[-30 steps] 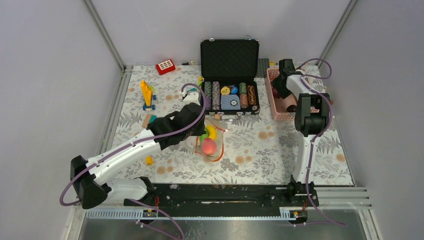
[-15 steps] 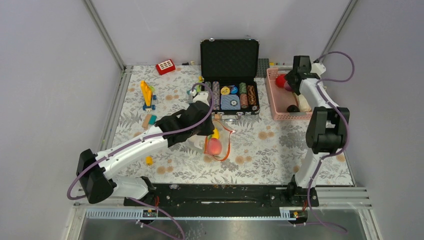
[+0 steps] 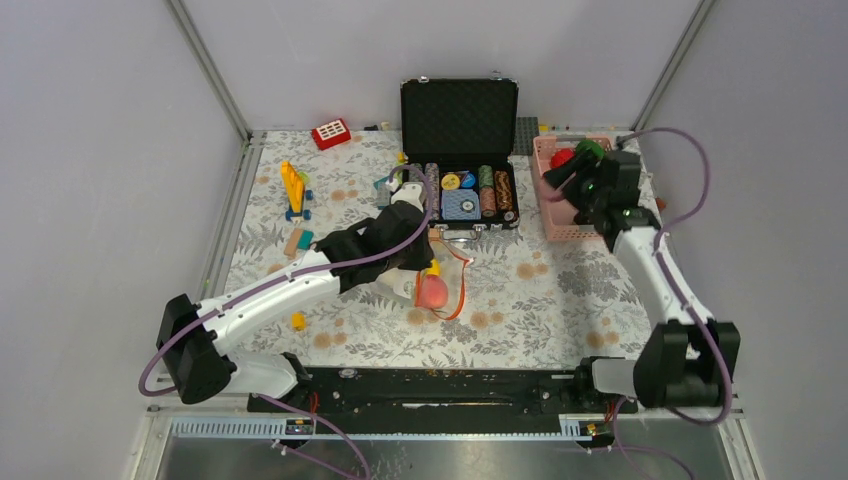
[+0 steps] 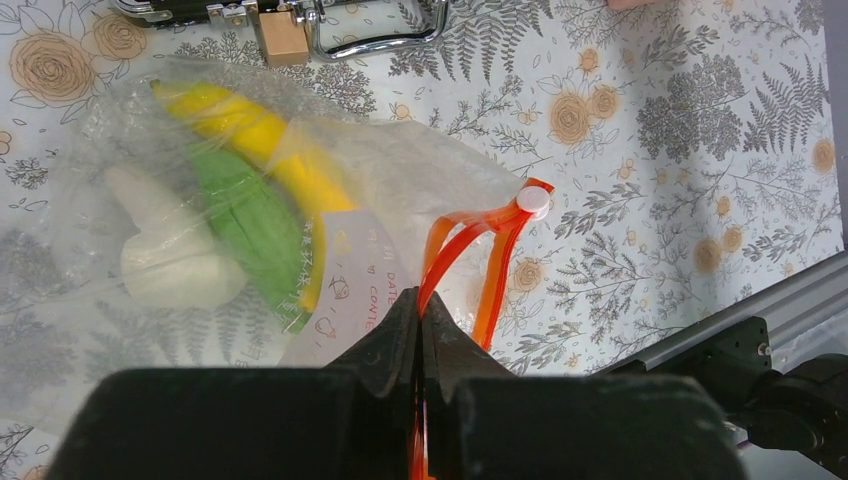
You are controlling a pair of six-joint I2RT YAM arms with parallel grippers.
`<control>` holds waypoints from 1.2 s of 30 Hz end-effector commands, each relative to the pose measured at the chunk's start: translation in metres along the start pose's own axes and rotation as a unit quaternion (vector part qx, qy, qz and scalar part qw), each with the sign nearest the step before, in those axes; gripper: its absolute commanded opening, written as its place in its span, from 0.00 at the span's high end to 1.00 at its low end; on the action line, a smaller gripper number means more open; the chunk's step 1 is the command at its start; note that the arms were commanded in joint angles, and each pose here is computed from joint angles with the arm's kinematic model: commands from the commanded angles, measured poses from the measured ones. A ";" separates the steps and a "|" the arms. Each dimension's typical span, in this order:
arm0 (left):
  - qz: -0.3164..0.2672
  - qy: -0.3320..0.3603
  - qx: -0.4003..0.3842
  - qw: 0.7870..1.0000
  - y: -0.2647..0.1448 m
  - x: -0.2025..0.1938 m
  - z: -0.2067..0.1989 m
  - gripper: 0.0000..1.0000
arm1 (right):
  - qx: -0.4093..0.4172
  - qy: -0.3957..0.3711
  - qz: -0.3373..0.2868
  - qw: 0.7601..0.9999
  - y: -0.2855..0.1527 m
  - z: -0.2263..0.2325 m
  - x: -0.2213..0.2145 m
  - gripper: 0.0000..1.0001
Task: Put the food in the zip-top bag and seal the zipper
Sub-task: Place the fake vegetable in the zipper food storage bag.
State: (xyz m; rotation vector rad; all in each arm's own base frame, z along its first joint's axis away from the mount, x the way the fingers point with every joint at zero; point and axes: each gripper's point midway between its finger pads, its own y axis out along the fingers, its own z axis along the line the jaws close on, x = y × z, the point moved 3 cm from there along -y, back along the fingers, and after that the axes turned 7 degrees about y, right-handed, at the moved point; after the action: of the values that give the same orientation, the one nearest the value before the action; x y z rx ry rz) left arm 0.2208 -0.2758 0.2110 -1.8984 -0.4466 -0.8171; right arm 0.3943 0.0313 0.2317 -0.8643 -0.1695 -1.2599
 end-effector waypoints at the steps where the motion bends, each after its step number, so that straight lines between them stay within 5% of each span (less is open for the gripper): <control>1: -0.043 0.003 -0.028 0.999 -0.009 0.029 -0.014 1.00 | 0.209 -0.072 0.179 0.959 -0.067 0.050 -0.106 0.76; 7: -0.045 0.005 -0.023 0.999 -0.010 0.029 -0.012 1.00 | 0.374 -0.118 0.319 0.863 -0.153 0.063 -0.200 0.75; 9: -0.044 0.005 -0.027 0.999 -0.009 0.029 -0.013 1.00 | 0.389 -0.127 0.334 0.849 -0.170 0.059 -0.216 0.75; 27: -0.031 -0.010 -0.079 0.996 -0.017 0.020 -0.025 1.00 | 0.260 -0.122 0.263 0.921 -0.134 0.082 -0.271 0.73; 36: -0.041 -0.020 -0.115 0.992 -0.029 0.018 -0.030 1.00 | 0.195 -0.056 0.195 0.960 -0.116 0.087 -0.274 0.57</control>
State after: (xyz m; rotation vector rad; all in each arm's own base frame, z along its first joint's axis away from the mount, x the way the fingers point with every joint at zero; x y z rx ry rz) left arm 0.2104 -0.2809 0.2248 -2.0097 -0.4250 -0.8604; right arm 0.2037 0.2854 0.1689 -0.6373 -0.3306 -0.5780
